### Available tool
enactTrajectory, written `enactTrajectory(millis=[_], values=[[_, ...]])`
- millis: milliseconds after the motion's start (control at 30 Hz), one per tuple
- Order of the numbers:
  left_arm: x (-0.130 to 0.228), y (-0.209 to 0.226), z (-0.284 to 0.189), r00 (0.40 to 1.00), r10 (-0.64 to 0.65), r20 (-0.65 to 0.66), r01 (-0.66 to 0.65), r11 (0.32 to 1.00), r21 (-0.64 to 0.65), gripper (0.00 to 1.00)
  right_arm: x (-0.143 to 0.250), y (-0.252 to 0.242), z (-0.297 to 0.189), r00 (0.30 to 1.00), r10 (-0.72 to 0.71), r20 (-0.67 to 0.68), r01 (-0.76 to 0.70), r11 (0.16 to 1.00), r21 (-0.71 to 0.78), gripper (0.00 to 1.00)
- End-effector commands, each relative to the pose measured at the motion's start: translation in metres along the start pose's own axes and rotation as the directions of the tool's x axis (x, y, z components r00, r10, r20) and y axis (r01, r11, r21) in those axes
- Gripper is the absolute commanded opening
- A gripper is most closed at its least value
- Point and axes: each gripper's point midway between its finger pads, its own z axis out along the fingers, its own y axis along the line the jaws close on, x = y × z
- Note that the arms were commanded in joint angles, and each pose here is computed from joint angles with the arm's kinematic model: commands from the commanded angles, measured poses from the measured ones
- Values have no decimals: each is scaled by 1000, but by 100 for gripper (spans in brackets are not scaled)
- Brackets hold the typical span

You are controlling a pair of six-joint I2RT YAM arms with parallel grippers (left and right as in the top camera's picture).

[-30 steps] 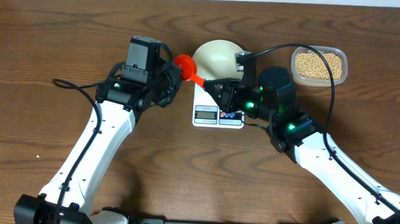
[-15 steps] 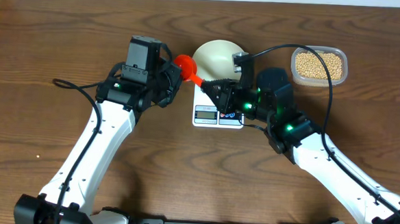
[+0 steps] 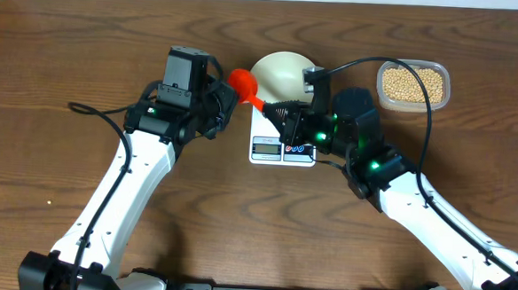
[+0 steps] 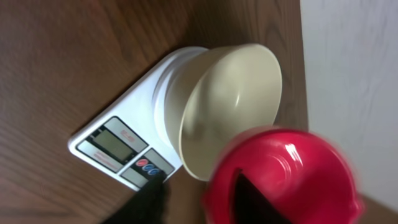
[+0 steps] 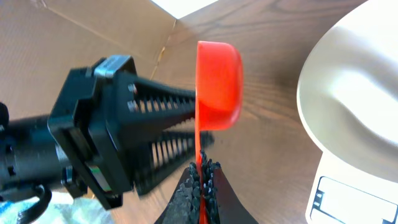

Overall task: Scoop item into bowl and weigh 50g on scale
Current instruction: 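Grasp the scoop handle with the right gripper, release with left, then carry the scoop with the right gripper to the soybean tub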

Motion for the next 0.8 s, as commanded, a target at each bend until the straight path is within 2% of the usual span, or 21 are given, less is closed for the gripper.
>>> enactTrajectory(millis=[0,67,200,333,433,533,600,700,767], values=[[-1,-5,-1,1000,10,-1,-10,1000,9,66,-20,-8,-4,998,-6,59,5,1000,28,1],[-1,-5,-1,1000,10,-1,-10,1000,9,70,-29,-16,-8,997,0,80,-3,999,43,1],[-1,-5,-1,999,42,0,-42,999,10,70,-44,-31,-18,994,-5,110,-2,998,63,1],[-2,-8,-1,975,222,6,-222,975,19,70,-61,-41,-32,989,-31,143,21,997,74,1],[-2,-12,-1,907,420,19,-421,907,33,70,-73,-43,-51,982,-89,166,74,993,96,1],[-2,-14,-3,828,559,29,-560,828,36,68,-81,-50,-77,974,-134,181,104,980,168,1],[-1,-16,-5,775,631,38,-632,774,39,63,-85,-58,-97,970,-146,193,101,969,226,1],[2,-20,-13,700,712,57,-714,699,48,42,-92,-66,-129,964,-147,220,80,954,287,1],[8,-25,-21,653,754,73,-757,650,61,35,-97,-69,-150,958,-151,246,68,947,315,1]])
